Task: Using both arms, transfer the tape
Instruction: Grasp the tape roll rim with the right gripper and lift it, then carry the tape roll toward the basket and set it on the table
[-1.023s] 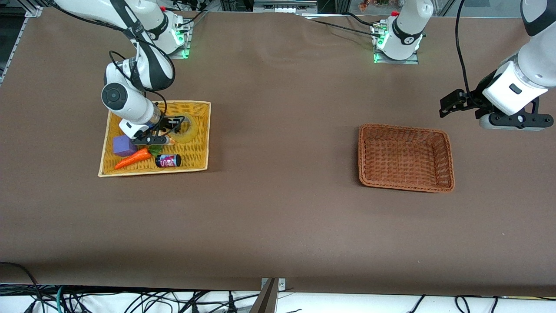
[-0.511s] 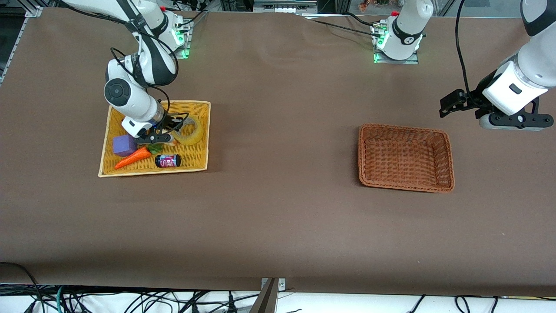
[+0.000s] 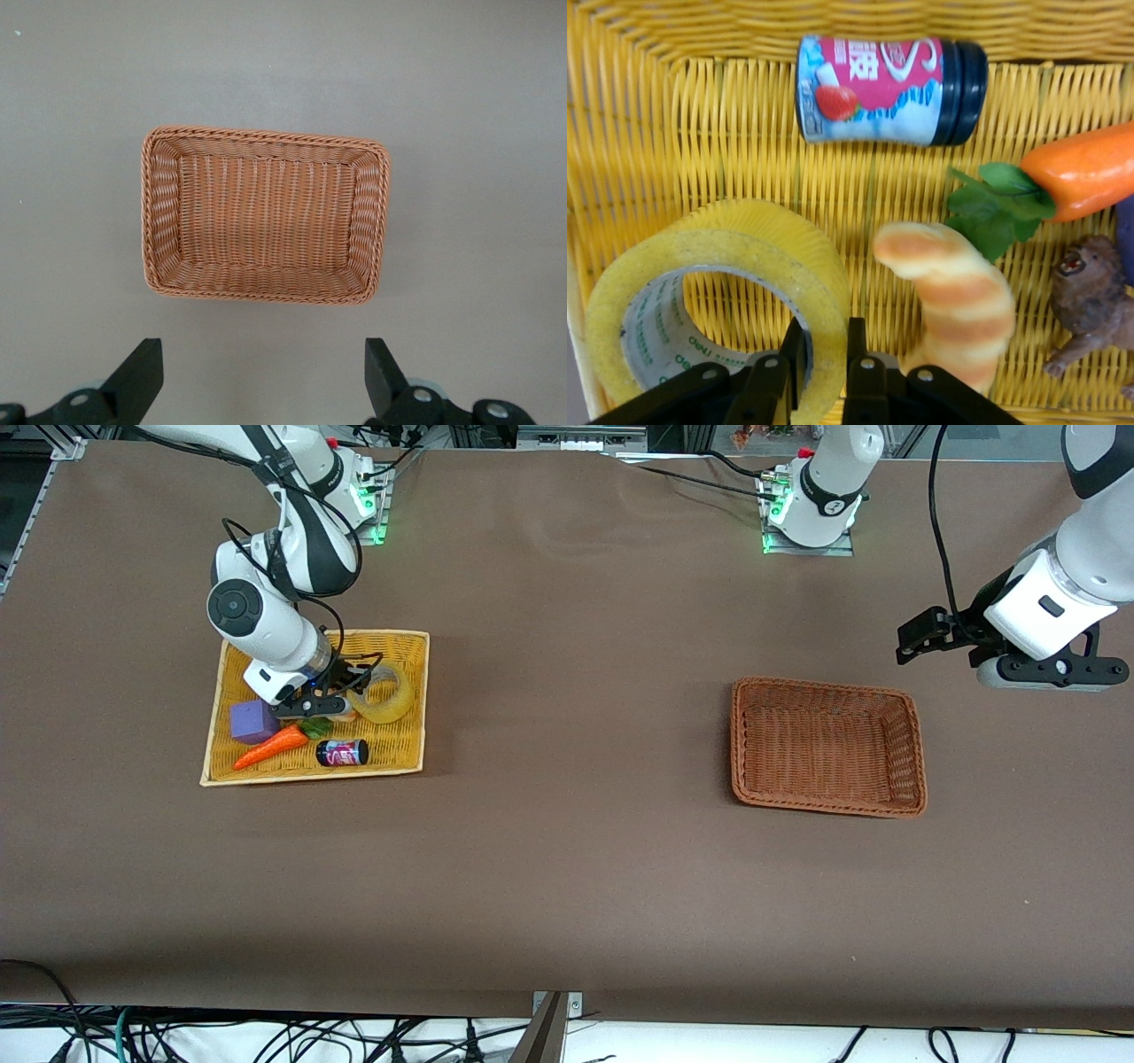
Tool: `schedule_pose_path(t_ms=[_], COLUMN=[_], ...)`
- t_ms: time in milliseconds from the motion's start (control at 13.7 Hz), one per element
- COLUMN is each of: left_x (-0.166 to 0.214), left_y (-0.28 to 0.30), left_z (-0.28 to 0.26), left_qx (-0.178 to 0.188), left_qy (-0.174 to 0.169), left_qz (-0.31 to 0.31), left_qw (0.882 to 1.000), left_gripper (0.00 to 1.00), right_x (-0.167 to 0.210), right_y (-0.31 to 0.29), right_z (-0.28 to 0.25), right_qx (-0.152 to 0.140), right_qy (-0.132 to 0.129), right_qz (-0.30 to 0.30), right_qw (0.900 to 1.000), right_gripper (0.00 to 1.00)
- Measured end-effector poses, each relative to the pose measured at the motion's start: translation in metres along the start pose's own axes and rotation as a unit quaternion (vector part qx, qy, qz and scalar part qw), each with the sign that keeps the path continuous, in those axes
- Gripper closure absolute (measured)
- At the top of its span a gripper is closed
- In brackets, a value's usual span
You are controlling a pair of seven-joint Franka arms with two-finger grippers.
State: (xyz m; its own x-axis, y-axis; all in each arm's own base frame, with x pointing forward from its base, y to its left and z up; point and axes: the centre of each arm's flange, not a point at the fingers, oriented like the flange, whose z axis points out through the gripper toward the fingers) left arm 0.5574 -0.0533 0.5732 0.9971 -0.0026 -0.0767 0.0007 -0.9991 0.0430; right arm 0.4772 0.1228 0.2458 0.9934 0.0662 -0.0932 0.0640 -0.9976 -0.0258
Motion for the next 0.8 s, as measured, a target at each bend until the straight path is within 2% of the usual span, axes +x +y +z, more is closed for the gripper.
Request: schedule_pose_path(t_ms=[438, 658, 804], left_x=[0.0, 0.0, 0.0], left_y=[0.0, 0.001, 0.001], left_z=[0.0, 0.0, 0.0], left_qx=[0.0, 0.0, 0.0], left_qy=[0.0, 0.0, 0.0], left_qz=[0.0, 0.001, 0.001], left_qw=[1.0, 1.0, 1.0], left_gripper=[0.0, 0.0, 0.0], right_x=[0.015, 0.021, 0.022], right_y=[-0.015, -0.082, -0.141], right_z=[-0.043, -0.079, -0.102], right_qx=[-0.006, 0.001, 0.018], right_qy=[-0.012, 0.004, 0.02], right_qz=[-0.004, 0.025, 0.057], right_qw=[1.0, 1.0, 0.998], right_gripper=[0.79, 0.79, 0.79])
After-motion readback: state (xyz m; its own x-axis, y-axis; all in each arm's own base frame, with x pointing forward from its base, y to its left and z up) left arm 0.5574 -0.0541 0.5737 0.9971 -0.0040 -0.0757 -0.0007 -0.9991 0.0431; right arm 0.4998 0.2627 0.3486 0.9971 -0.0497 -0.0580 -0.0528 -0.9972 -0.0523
